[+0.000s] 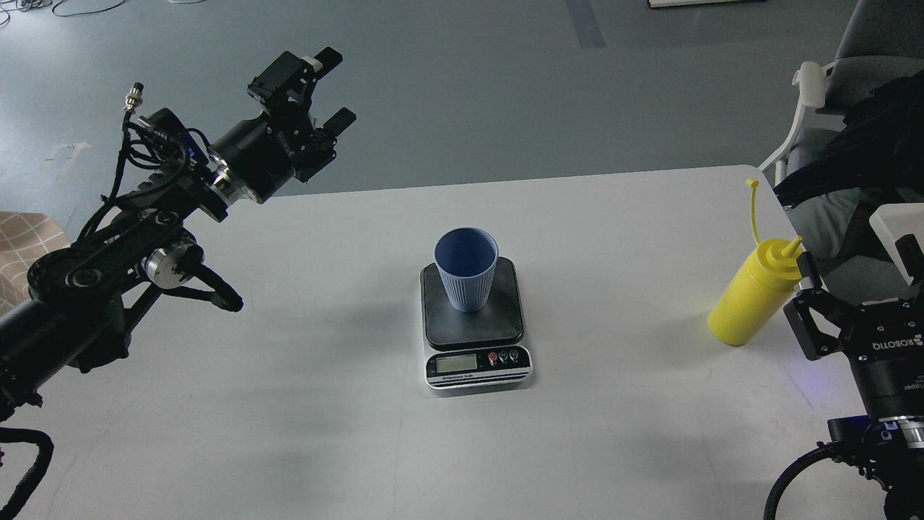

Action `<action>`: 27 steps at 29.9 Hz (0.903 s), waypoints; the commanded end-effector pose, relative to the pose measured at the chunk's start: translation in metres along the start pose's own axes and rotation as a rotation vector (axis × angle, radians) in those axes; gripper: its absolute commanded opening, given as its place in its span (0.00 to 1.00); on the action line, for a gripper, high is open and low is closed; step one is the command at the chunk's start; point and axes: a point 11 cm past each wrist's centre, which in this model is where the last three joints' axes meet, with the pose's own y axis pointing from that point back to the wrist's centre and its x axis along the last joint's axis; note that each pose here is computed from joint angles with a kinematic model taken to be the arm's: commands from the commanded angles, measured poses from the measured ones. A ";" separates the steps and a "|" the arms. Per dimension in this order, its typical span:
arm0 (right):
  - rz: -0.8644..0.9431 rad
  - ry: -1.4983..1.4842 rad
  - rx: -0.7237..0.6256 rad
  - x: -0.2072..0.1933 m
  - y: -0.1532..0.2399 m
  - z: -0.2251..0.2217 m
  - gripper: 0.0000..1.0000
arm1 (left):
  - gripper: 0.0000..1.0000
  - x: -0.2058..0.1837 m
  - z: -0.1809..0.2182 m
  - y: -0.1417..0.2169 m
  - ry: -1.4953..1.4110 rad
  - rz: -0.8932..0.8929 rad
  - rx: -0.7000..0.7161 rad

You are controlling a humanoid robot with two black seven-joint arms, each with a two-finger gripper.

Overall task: Pour seasoning into cup on scale with both arms
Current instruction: 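Lower the right gripper to the yellow squeeze bottle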

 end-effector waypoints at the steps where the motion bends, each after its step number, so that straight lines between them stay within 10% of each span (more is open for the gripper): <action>1: 0.050 -0.033 -0.020 0.018 0.004 0.010 1.00 | 1.00 -0.002 0.000 0.001 0.001 -0.005 0.000; 27: 0.177 -0.078 -0.027 0.073 -0.008 0.017 1.00 | 1.00 0.002 0.003 0.007 -0.014 -0.006 0.003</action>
